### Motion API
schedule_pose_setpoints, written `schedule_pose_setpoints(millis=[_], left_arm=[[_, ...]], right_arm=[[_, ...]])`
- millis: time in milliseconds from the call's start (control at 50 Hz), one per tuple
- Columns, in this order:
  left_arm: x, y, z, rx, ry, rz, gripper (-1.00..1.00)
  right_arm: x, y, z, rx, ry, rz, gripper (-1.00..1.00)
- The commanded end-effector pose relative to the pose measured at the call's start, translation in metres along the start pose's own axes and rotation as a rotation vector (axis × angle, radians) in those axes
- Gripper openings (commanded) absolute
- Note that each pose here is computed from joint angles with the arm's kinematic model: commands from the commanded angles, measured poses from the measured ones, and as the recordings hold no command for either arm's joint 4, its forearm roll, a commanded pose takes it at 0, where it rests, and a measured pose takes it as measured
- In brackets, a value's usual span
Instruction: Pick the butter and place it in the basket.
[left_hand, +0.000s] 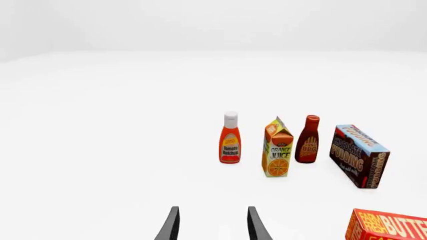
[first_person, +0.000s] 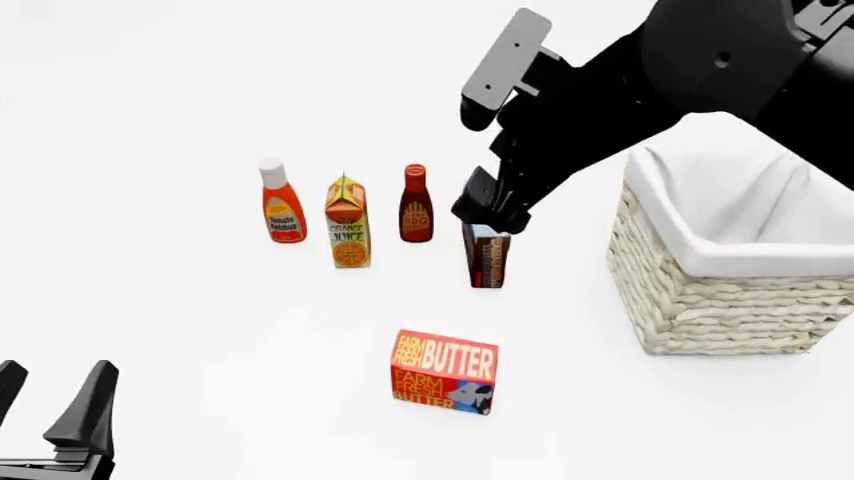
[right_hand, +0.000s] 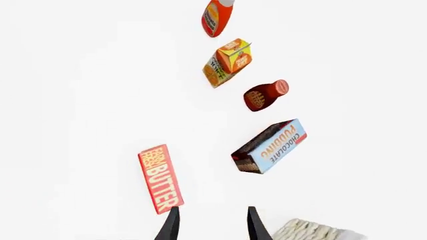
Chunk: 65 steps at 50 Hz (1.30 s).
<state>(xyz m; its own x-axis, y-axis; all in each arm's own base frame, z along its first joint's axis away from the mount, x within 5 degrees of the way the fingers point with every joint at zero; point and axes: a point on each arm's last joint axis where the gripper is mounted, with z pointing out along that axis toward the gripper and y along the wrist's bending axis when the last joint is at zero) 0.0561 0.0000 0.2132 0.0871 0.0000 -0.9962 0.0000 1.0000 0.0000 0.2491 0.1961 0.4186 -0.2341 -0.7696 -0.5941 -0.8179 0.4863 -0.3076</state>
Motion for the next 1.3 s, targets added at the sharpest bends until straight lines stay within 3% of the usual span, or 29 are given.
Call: schedule_pose_setpoints(millis=[20, 260, 560, 1300], left_arm=[[0.0, 0.0, 0.0, 0.0, 0.0, 0.0, 1.0], [0.0, 0.0, 0.0, 0.0, 0.0, 0.0, 1.0], [0.0, 0.0, 0.0, 0.0, 0.0, 0.0, 1.0], [0.0, 0.0, 0.0, 0.0, 0.0, 0.0, 1.0]], right_arm=[[-0.004, 0.011, 0.014, -0.04, 0.026, -0.035, 1.0], [-0.018, 0.028, 0.021, -0.075, 0.007, -0.07, 1.0], [-0.016, 0.049, 0.036, -0.112, 0.006, -0.073, 1.0], [0.004, 0.061, 0.083, -0.138, 0.069, -0.092, 1.0]])
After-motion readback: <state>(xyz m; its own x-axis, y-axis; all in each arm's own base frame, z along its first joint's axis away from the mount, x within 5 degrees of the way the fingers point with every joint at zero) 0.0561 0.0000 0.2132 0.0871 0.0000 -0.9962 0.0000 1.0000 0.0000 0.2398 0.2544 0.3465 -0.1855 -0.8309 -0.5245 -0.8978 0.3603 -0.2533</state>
